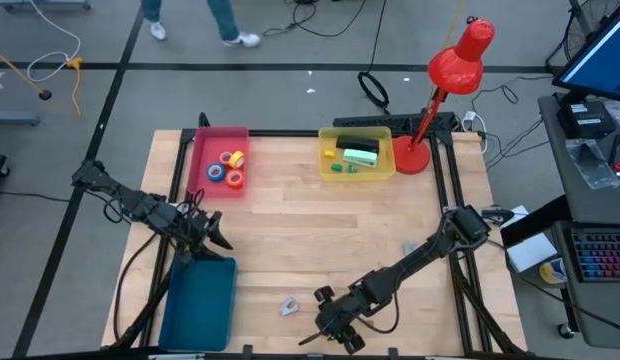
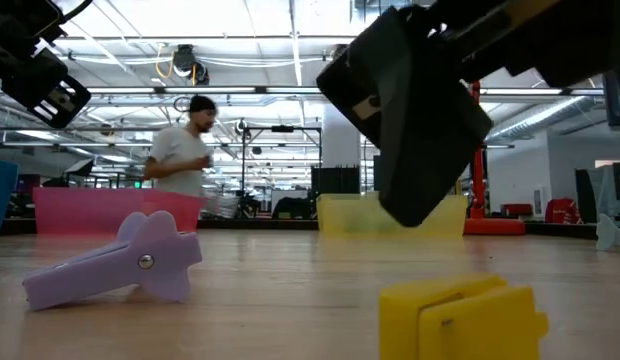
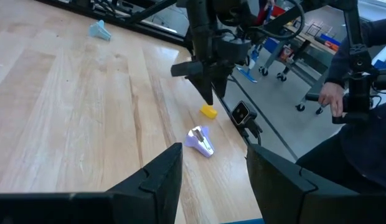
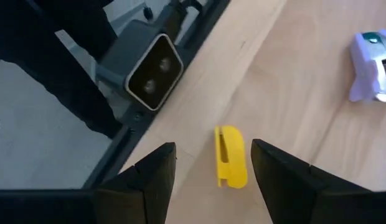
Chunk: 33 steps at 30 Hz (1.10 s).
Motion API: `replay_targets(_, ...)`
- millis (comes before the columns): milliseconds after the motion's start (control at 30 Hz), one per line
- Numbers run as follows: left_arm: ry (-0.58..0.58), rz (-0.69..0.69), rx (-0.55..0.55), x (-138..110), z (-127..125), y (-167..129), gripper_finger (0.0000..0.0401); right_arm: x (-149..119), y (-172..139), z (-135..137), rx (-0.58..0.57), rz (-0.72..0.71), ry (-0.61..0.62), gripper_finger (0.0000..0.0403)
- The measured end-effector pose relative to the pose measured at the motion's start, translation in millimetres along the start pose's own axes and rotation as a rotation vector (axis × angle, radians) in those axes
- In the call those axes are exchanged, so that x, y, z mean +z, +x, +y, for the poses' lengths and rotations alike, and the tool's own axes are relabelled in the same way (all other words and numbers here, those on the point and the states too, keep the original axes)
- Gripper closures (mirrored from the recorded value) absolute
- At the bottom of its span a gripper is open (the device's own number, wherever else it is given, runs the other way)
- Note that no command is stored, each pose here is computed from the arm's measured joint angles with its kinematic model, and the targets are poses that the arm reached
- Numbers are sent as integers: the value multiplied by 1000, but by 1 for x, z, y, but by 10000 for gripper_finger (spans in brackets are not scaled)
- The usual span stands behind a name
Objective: Pick and place Stapler, Stapler remover, tape
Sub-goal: Put the small yellow stapler into the yellow bin
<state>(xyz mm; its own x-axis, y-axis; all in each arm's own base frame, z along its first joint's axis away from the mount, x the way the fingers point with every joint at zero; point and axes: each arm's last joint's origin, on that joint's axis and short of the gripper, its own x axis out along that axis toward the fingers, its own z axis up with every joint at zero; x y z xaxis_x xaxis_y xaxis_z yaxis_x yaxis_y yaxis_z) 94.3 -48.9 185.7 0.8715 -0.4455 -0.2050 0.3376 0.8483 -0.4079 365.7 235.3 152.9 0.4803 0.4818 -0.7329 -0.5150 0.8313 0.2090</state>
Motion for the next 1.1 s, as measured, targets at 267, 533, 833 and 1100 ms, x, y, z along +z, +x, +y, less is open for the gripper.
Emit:
replay_targets(267, 0, 4, 2, 0, 0, 0, 224, -4, 11, -2, -23, -8, 40, 202)
replay_targets(533, -15, 17, 8, -2, 1, 0, 224, -18, 30, -7, -78, 36, 52, 202)
replay_targets(833, -23, 27, 12, -3, 1, 0, 224, -19, 31, -8, -86, 45, 29, 267)
replay_targets(1100, -26, 25, 10, -2, 1, 0, 224, -16, 23, -23, -96, 52, 120, 359)
